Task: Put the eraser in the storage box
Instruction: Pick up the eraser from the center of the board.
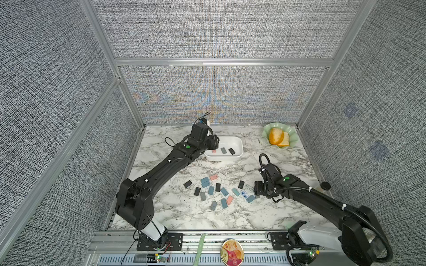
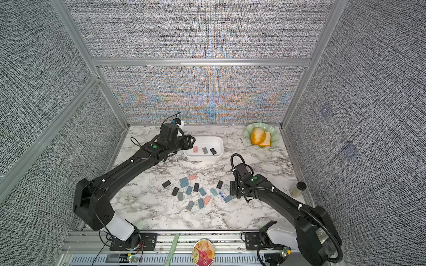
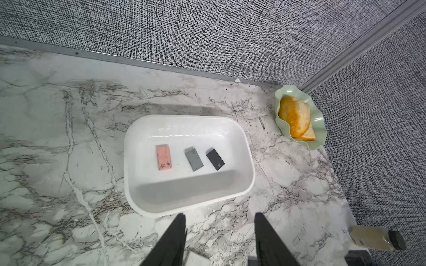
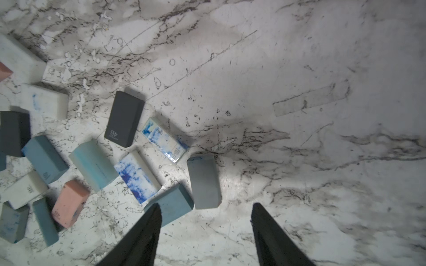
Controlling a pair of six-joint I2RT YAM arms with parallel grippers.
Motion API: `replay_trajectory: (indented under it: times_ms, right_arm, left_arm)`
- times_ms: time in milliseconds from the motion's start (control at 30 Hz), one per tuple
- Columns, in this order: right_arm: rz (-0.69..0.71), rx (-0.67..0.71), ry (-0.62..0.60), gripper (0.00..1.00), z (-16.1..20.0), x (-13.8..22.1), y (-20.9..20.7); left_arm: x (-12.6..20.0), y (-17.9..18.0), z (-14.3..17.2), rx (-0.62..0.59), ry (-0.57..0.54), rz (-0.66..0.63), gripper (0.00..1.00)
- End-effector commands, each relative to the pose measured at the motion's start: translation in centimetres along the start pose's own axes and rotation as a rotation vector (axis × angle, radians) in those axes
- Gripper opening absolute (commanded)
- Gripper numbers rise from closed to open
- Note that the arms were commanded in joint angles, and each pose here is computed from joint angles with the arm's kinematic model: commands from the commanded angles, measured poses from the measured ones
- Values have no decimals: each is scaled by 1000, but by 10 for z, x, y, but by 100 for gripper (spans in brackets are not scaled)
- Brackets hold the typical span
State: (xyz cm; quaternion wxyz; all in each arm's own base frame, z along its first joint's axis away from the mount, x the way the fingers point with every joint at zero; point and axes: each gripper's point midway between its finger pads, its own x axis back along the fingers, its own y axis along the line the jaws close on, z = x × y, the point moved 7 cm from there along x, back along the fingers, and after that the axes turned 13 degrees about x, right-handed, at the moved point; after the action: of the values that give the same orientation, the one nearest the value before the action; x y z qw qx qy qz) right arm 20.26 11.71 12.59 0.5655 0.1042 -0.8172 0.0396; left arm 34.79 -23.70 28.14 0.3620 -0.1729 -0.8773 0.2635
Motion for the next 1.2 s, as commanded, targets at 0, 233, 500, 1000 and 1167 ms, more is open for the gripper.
replay_trajectory:
  times_ms: [0,233,500,1000,1167]
  right_arm:
    - [17,-25,-5,65,-2,-7,1]
    - [60,-20,-3,64,-7,-19,-1]
    - [59,-24,22,63,-6,-32,1]
    - [25,-26,51,59,-3,-42,5]
    - [31,-33,54,58,2,-41,3]
  left_arm:
    - [7,1,1,-5,-26,11,50]
    - [14,12,10,0,-20,-24,50]
    - [17,19,17,11,-11,-39,50]
    - [27,20,17,18,-30,-30,50]
    - [30,20,17,21,-36,-30,51]
